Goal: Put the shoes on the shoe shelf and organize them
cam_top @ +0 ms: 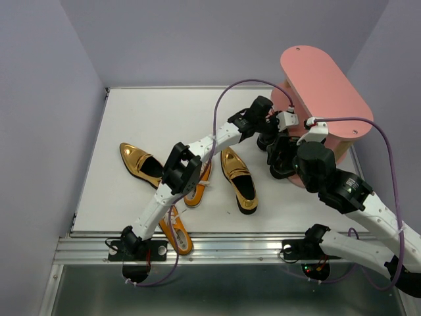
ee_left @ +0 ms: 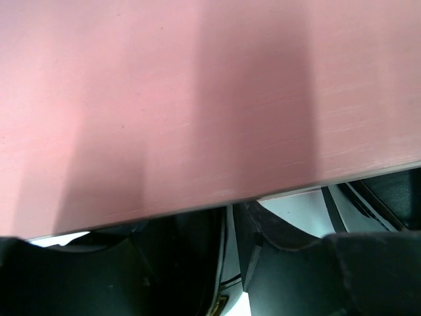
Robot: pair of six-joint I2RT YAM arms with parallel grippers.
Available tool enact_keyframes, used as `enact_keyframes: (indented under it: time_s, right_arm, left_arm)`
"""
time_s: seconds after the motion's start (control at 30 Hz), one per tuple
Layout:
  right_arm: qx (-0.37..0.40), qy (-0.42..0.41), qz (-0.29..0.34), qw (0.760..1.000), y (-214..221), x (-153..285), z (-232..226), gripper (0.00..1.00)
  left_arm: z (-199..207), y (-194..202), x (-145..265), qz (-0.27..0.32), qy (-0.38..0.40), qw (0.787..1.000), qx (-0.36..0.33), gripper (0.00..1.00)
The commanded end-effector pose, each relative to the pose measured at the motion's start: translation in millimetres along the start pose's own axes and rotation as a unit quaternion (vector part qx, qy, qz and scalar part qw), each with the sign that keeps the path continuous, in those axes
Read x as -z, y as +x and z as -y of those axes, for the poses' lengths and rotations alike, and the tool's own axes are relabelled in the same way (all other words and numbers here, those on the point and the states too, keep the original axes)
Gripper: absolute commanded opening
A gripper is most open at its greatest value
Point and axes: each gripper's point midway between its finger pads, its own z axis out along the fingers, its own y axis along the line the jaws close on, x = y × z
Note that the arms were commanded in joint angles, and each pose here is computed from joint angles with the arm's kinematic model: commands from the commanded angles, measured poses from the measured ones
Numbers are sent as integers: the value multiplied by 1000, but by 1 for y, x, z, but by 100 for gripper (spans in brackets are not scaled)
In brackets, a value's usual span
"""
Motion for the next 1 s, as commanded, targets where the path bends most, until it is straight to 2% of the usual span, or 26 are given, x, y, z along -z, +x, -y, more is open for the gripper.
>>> enact_keyframes:
  time_s: [0.0,0.27,0.4,0.43,0.47,0.6,0.73,0.77,0.97]
  right_arm:
    - [-23,-2,27,999,-22,9,-1,100]
    - [-24,-1,25,999,-21,9,-1,100]
    - [-25,-7,25,999,-23,8,-5,100]
    - [-26,-9,26,999,-24,8,-6,100]
    - [-26,-9,26,999,-24,7,-6,100]
    - [-26,-7,30,999,-25,7,-6,100]
    - [-28,-10,31,999,-26,7,-7,100]
    - [-28,-11,31,999,-26,7,-8,100]
    - [-29,-25,35,999,-29,8,-12,100]
  left_arm:
    - [-19,-83,31,85,-37,994,-49,52]
    - [-18,-74,47,56,-59,995,-50,57]
    - [-20,-82,67,50,-78,994,-50,61]
    - [-16,-74,68,43,-75,995,-45,85]
    - [-14,-76,71,44,-73,995,-46,99]
    - [-15,-83,94,41,-97,993,-44,99]
    - [-8,-64,105,16,-111,993,-25,99]
    - [-11,-70,112,19,-119,992,-27,99]
    - [-1,-24,134,-39,-162,986,13,99]
